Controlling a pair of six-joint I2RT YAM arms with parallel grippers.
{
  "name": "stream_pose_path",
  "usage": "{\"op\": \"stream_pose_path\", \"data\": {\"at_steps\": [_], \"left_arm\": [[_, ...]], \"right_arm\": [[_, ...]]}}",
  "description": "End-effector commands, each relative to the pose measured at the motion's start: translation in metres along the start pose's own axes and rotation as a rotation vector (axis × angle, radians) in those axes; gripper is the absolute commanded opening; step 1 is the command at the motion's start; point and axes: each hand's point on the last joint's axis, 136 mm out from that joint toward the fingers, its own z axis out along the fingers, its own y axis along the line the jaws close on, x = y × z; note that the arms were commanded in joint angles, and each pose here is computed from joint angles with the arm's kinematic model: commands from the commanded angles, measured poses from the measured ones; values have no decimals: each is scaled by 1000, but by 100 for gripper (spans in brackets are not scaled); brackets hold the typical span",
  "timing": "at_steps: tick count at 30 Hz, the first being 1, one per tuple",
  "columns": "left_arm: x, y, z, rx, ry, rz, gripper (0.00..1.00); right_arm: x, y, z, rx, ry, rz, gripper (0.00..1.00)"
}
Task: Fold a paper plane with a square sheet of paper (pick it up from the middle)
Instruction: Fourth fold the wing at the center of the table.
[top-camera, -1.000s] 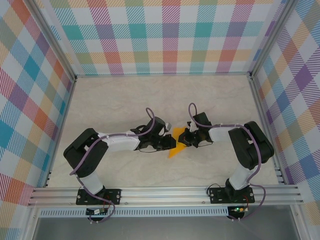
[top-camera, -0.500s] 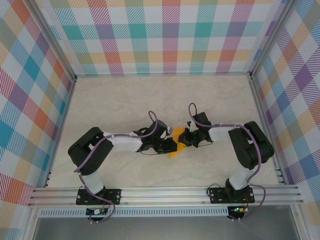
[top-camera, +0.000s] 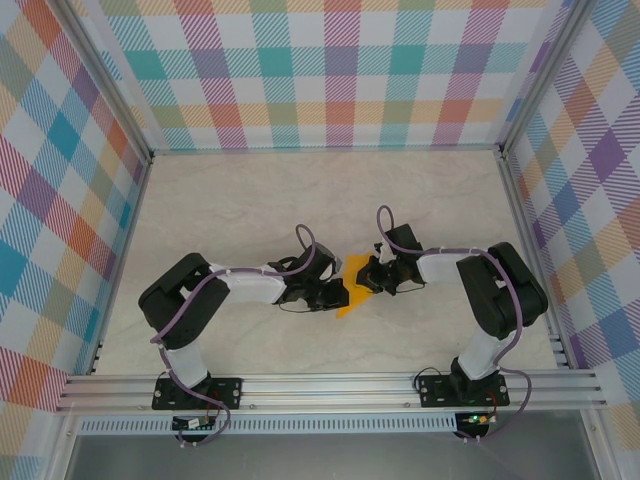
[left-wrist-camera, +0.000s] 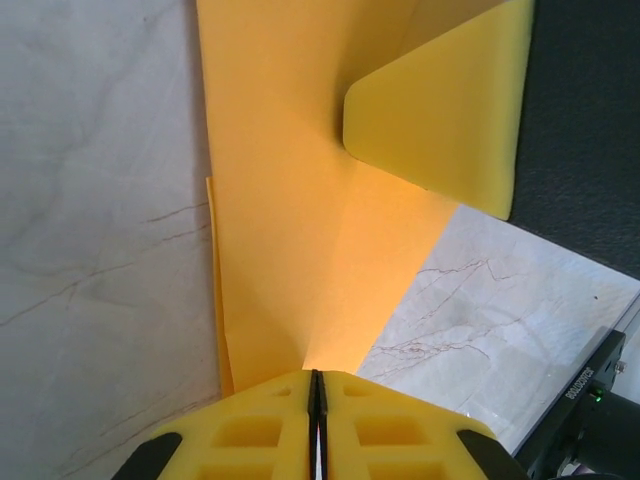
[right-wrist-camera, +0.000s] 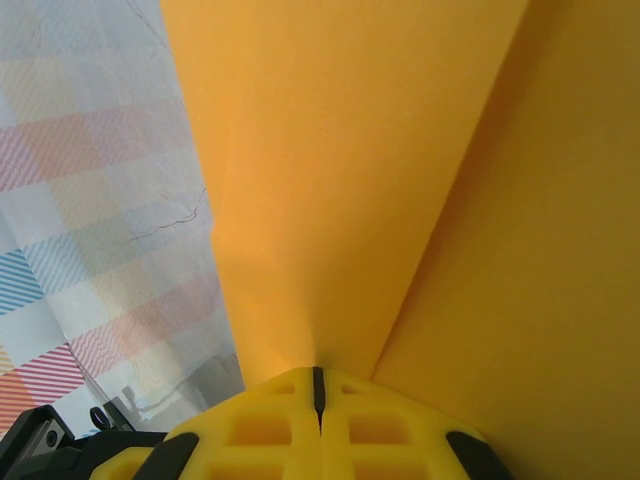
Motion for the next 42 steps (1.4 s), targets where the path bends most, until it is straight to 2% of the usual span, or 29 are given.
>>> {"op": "stream_pose_path", "data": {"at_steps": [1, 19, 31, 42], "left_arm": [[12, 14, 6, -49, 37, 1, 10], [33, 44, 13, -148, 99, -27, 7], [18, -5, -18, 10, 9, 21, 10], [34, 5, -6, -9, 68, 5, 10]], "right_arm": [[11, -55, 7, 205, 9, 107, 3], [12, -58, 7, 220, 10, 118, 3], [12, -57, 7, 215, 11, 117, 3], [13, -59, 8, 216, 15, 119, 3]]}}
